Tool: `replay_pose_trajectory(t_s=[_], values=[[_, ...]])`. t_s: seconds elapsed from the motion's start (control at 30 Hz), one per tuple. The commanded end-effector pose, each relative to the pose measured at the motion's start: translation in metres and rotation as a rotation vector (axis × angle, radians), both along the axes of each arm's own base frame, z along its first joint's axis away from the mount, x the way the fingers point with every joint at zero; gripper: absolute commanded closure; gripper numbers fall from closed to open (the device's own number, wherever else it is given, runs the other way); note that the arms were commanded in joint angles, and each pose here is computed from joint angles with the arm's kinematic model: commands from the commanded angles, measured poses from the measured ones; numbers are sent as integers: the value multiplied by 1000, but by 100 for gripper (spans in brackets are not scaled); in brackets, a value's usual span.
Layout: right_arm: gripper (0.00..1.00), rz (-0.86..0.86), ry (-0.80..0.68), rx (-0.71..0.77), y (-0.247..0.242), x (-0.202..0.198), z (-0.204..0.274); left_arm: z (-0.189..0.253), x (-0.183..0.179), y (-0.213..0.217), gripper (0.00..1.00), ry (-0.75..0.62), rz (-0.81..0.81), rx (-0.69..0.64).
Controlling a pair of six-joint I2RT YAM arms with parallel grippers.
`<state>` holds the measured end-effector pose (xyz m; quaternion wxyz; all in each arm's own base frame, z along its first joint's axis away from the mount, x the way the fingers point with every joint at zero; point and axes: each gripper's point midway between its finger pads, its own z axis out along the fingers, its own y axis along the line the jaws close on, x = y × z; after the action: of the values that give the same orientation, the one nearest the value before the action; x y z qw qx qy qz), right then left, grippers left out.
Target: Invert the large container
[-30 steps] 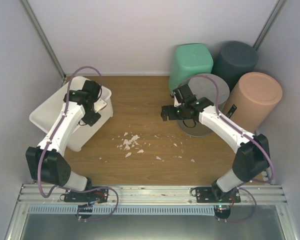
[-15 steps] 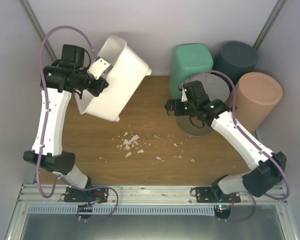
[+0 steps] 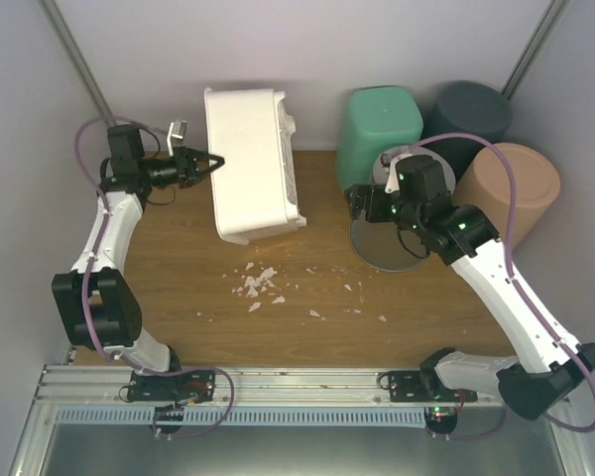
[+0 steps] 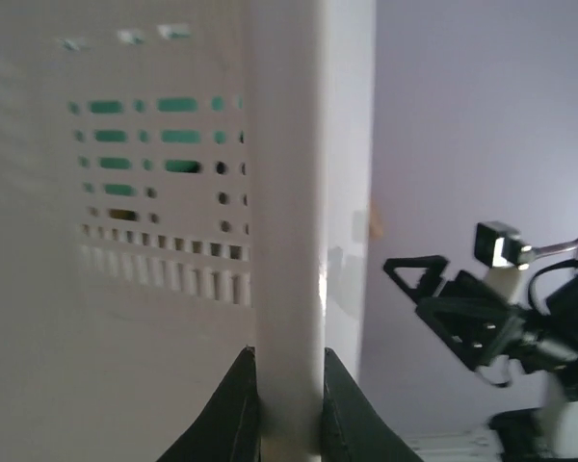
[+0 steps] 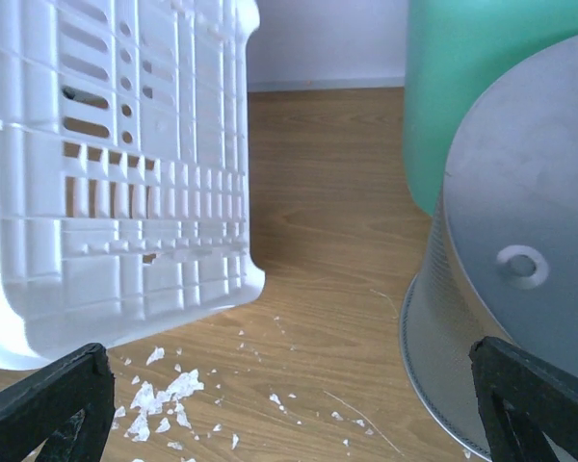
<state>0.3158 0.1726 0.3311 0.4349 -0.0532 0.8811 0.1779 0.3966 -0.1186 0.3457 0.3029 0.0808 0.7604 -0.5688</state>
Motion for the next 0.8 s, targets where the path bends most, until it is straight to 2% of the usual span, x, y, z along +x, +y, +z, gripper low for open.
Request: replay_pose_trajectory(t_s=[0.0,0.1,0.13,0.23,0.5,0.77], values=[[0,-41,-21,-8,-13,-6,14,77,-47,-11,100,-231,-172,-149],[0,-36,-11,-9,-11,-5,10,64,-42,-9,100,-162,-134,-236],[0,-31,-5,-7,-9,-4,9,63,-45,-8,100,-181,-131,-276],[0,-28,6,-6,-8,-4,6,48,-35,2,100,-50,-99,-496],[0,-53,12,-14,-12,-4,8,-2,0,18,100,106,-30,-601],[0,-86,50,-30,-15,0,3,-45,19,-3,100,229,-54,-609]])
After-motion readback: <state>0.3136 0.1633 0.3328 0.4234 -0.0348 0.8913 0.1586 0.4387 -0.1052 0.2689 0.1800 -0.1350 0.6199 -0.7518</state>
